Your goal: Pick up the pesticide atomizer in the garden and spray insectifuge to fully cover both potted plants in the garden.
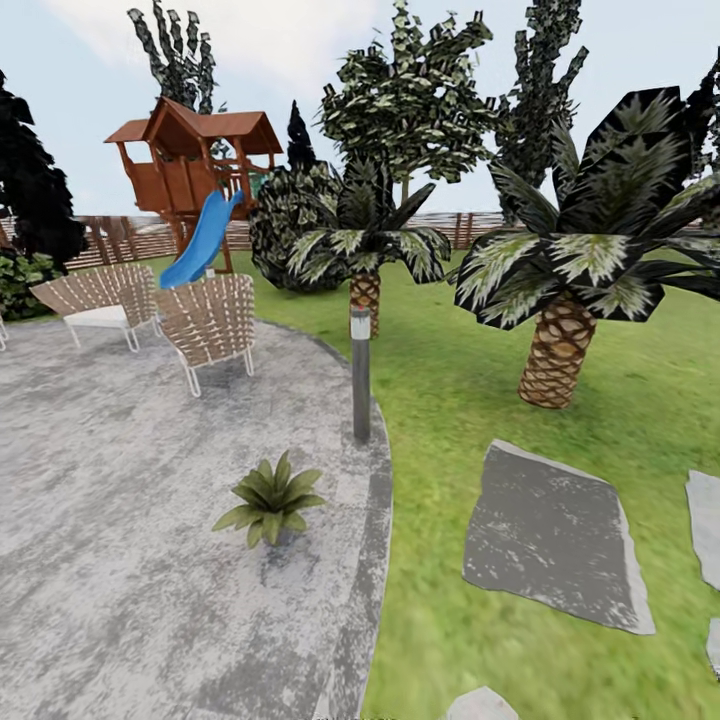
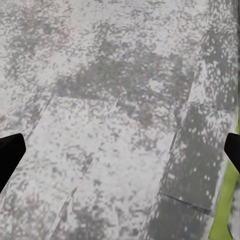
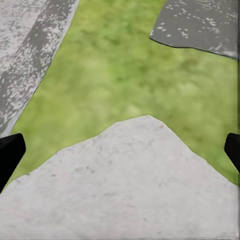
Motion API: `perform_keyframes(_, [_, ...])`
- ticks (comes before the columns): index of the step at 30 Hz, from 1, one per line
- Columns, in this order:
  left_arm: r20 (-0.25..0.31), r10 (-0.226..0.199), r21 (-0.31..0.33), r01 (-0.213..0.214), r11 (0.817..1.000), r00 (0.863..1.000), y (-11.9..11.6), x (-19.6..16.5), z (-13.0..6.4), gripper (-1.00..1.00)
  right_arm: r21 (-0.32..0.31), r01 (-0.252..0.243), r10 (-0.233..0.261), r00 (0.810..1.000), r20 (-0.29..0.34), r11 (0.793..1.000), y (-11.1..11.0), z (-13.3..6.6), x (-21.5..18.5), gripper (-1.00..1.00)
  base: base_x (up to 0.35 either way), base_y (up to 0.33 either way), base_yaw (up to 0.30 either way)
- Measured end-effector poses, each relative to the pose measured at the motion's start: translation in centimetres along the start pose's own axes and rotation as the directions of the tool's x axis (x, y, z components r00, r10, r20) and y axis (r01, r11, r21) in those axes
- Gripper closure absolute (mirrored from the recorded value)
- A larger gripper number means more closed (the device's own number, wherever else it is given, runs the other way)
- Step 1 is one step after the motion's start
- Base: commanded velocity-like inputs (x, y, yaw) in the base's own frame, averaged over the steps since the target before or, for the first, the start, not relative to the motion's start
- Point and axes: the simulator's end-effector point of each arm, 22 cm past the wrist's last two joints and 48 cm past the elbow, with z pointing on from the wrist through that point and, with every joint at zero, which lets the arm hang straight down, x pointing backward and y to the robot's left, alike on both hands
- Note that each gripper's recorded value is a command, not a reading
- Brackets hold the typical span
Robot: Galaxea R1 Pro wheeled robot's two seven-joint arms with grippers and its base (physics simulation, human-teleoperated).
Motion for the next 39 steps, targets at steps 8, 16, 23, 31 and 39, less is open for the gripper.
perform_keyframes(8, [-0.01,0.002,0.001,-0.002,1.0,1.0,-0.1,1.0,0.4,-1.0,0.0,0.0,0.0,1.0,-0.009,1.0,0.0,0.3,1.0,-1.0,0.0,0.0,-0.197])
perform_keyframes(16, [-0.021,0.005,0.005,-0.004,1.0,1.0,-0.2,1.4,0.3,-1.0,-0.001,0.001,-0.001,1.0,-0.018,1.0,0.0,0.3,1.3,-1.0,0.0,0.0,-0.234])
perform_keyframes(23, [-0.026,0.005,0.005,-0.004,1.0,1.0,-0.2,1.7,0.3,-1.0,-0.001,0.001,-0.001,1.0,-0.024,1.0,0.0,0.3,1.6,-1.0,0.015,-0.051,-0.254])
perform_keyframes(31, [-0.031,0.005,0.005,-0.005,1.0,1.0,-0.3,1.9,0.3,-1.0,-0.001,0.0,0.0,1.0,-0.03,1.0,0.1,0.3,1.8,-1.0,0.05,-0.248,-0.259])
perform_keyframes(39, [-0.032,0.005,0.003,-0.005,1.0,0.999,-0.1,1.9,0.3,-1.0,0.0,0.001,-0.001,0.999,-0.032,1.0,0.0,0.2,1.9,-1.0,0.085,-0.267,-0.29])
